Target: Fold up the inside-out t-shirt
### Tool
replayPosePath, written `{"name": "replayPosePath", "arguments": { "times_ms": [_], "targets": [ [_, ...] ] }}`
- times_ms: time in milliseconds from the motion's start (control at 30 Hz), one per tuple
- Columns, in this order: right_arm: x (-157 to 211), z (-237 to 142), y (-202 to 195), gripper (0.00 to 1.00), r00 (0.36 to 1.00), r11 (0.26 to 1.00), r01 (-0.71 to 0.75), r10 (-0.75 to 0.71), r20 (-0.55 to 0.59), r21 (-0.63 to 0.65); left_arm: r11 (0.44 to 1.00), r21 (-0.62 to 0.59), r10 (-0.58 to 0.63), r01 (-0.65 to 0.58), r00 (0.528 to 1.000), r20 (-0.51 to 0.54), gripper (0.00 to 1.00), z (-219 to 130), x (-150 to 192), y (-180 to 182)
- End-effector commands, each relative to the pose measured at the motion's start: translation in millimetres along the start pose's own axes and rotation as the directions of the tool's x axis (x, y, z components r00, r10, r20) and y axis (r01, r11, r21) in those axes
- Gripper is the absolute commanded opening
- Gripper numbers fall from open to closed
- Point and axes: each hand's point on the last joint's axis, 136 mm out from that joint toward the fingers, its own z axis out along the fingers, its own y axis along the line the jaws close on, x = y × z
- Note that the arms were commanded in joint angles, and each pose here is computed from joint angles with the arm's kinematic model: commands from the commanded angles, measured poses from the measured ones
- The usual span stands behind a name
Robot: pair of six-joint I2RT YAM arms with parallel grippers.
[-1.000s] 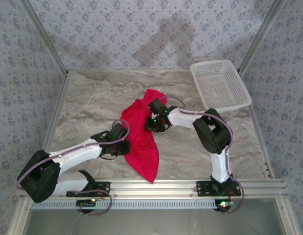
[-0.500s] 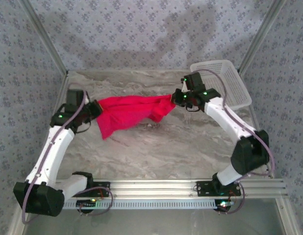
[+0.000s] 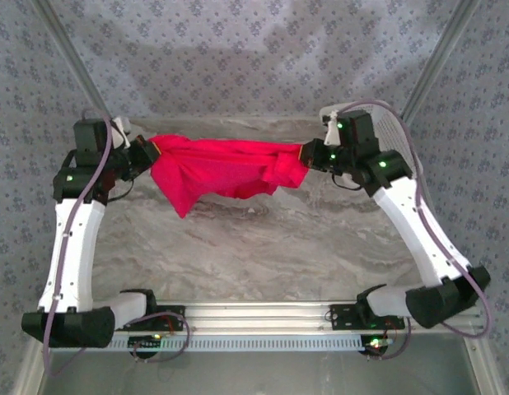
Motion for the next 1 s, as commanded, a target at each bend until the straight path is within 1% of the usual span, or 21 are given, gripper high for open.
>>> {"name": "replayPosePath", "arguments": {
  "times_ms": [0, 67, 133, 233, 300, 333, 367, 400, 433, 467, 500, 533, 600, 633, 700, 767, 867, 900, 967],
  "targets": [
    [-14, -21, 4, 0.0, 0.998, 1.0, -0.014, 0.014, 0.064, -0.004, 0.998, 0.059, -0.003, -0.001, 0.998, 0.065, 0.0, -26, -10, -16],
    [-11, -7, -11, 0.0, 0.999, 0.999, -0.018, 0.016, 0.042, 0.044, 0.999, 0.046, -0.012, 0.01, 0.999, 0.039, 0.0, -11, -7, -9],
    [-9, 19, -35, 0.0, 0.999, 0.995, -0.049, 0.048, 0.011, 0.089, 0.999, 0.005, -0.033, 0.033, 0.999, -0.018, 0.0, 17, -1, 8],
    [-7, 68, -77, 0.0, 0.99, 0.982, -0.119, 0.129, -0.058, 0.149, 0.993, -0.08, -0.094, 0.085, 0.987, -0.127, 0.0, 75, 13, 44],
    [-11, 101, -107, 0.0, 0.974, 0.965, -0.183, 0.203, -0.097, 0.187, 0.981, -0.14, -0.157, 0.132, 0.97, -0.185, 0.0, 115, 17, 69],
    [-14, 115, -119, 0.02, 0.965, 0.956, -0.213, 0.238, -0.109, 0.2, 0.973, -0.168, -0.192, 0.158, 0.958, -0.214, 0.0, 133, 19, 79],
    [-16, 130, -133, 0.15, 0.952, 0.943, -0.248, 0.279, -0.124, 0.221, 0.965, -0.18, -0.23, 0.188, 0.94, -0.251, 0.0, 152, 20, 86],
    [-18, 144, -143, 0.31, 0.939, 0.934, -0.271, 0.31, -0.15, 0.234, 0.965, -0.163, -0.244, 0.206, 0.932, -0.269, 0.09, 172, 15, 86],
    [-19, 154, -149, 0.4, 0.924, 0.922, -0.3, 0.345, -0.164, 0.246, 0.959, -0.171, -0.269, 0.226, 0.914, -0.303, 0.23, 187, 16, 89],
    [-15, 164, -154, 0.49, 0.912, 0.914, -0.312, 0.364, -0.188, 0.259, 0.952, -0.191, -0.293, 0.239, 0.893, -0.343, 0.35, 198, 21, 93],
    [-10, 171, -156, 0.53, 0.904, 0.91, -0.313, 0.373, -0.207, 0.272, 0.95, -0.202, -0.3, 0.24, 0.882, -0.364, 0.47, 205, 24, 93],
    [-5, 175, -156, 0.56, 0.902, 0.911, -0.305, 0.37, -0.224, 0.276, 0.951, -0.205, -0.294, 0.23, 0.88, -0.372, 0.54, 208, 27, 94],
    [14, 178, -152, 0.59, 0.898, 0.914, -0.282, 0.358, -0.254, 0.291, 0.959, -0.227, -0.248, 0.172, 0.896, -0.369, 0.66, 204, 36, 97],
    [23, 178, -151, 0.6, 0.905, 0.926, -0.243, 0.323, -0.275, 0.288, 0.959, -0.249, -0.224, 0.136, 0.902, -0.368, 0.68, 198, 43, 100],
    [49, 178, -148, 0.6, 0.902, 0.935, -0.208, 0.298, -0.314, 0.288, 0.952, -0.299, -0.178, 0.063, 0.91, -0.375, 0.68, 183, 62, 112],
    [74, 178, -143, 0.6, 0.896, 0.941, -0.178, 0.275, -0.348, 0.287, 0.944, -0.33, -0.157, 0.021, 0.908, -0.389, 0.68, 168, 84, 125],
    [111, 183, -133, 0.59, 0.886, 0.949, -0.142, 0.248, -0.392, 0.28, 0.93, -0.369, -0.167, 0.006, 0.898, -0.407, 0.68, 153, 121, 148],
    [123, 186, -128, 0.59, 0.88, 0.952, -0.135, 0.242, -0.408, 0.274, 0.924, -0.382, -0.181, 0.005, 0.887, -0.425, 0.68, 149, 136, 155],
    [145, 192, -116, 0.59, 0.872, 0.961, -0.114, 0.219, -0.439, 0.253, 0.926, -0.377, -0.18, 0.004, 0.882, -0.435, 0.68, 151, 152, 162]
  ]
}}
